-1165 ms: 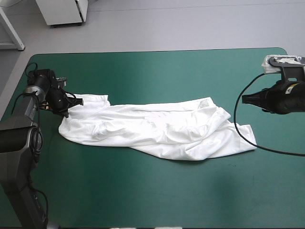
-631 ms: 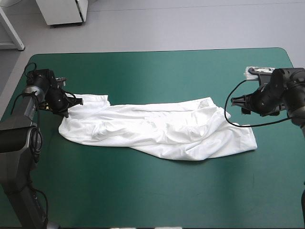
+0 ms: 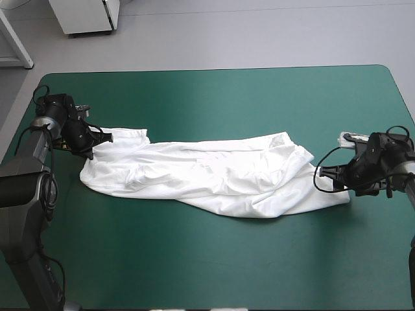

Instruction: Fold the cloth

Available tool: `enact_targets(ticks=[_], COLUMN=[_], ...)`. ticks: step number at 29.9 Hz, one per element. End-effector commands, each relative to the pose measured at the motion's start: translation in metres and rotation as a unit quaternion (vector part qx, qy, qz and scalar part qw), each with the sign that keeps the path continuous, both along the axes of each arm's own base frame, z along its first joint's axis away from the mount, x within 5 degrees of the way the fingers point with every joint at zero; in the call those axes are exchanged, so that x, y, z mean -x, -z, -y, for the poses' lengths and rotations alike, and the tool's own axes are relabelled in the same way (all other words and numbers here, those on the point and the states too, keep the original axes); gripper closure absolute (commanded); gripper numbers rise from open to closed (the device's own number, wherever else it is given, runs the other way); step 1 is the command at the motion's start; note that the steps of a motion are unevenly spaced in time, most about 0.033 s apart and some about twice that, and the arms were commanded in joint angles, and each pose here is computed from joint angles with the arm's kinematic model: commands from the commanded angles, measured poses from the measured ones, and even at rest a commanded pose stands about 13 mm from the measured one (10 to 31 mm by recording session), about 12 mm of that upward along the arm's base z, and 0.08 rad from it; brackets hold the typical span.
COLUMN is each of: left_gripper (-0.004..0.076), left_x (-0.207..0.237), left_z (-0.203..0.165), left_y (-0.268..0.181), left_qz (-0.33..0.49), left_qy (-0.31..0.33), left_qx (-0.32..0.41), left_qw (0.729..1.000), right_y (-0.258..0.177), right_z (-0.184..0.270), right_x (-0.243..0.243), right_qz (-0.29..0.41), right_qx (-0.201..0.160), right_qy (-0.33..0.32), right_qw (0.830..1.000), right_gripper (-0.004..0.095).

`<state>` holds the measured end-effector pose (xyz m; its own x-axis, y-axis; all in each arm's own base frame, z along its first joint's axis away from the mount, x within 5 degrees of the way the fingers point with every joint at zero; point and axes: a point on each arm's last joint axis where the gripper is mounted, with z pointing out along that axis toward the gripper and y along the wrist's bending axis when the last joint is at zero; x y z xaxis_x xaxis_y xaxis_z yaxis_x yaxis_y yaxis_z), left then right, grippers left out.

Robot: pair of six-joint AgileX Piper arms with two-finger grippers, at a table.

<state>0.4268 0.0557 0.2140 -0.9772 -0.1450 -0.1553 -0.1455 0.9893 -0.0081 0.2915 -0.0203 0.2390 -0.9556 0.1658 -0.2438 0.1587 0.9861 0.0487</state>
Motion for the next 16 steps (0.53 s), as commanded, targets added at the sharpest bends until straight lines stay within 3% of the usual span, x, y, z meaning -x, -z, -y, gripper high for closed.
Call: enact_targets(ticks=[1,9,11,13,16], left_gripper=[0.0746,0.0746,0.0746,0.0746,0.0746], left_x=[-0.004,-0.003,-0.003,-0.001,0.002], left_z=[0.001,0.002,0.002,0.002,0.002], left_y=[-0.013,-0.013,-0.013,-0.016,-0.028], left_qz=[0.04,0.036,0.034,0.034,0.049], left_qy=[-0.001,-0.001,-0.001,-0.001,0.009], left_qx=[0.003,0.004,0.004,0.004,0.0], left_qw=[0.999,0.999,0.999,0.999,0.999], right_y=[0.0,0.032,0.034,0.034,0.026], right_z=[0.001,-0.002,-0.003,-0.004,-0.004], right_x=[-0.002,-0.012,-0.013,-0.014,-0.014], right_qz=[0.021,-0.017,-0.021,-0.02,-0.018], right_qx=[-0.006,-0.033,-0.04,-0.044,-0.043], right_qy=[0.003,0.014,0.018,0.02,0.014], right_qw=[1.0,0.999,0.999,0.999,0.999], right_gripper=[0.0434,0.0531,0.0668,0.0904,0.0926])
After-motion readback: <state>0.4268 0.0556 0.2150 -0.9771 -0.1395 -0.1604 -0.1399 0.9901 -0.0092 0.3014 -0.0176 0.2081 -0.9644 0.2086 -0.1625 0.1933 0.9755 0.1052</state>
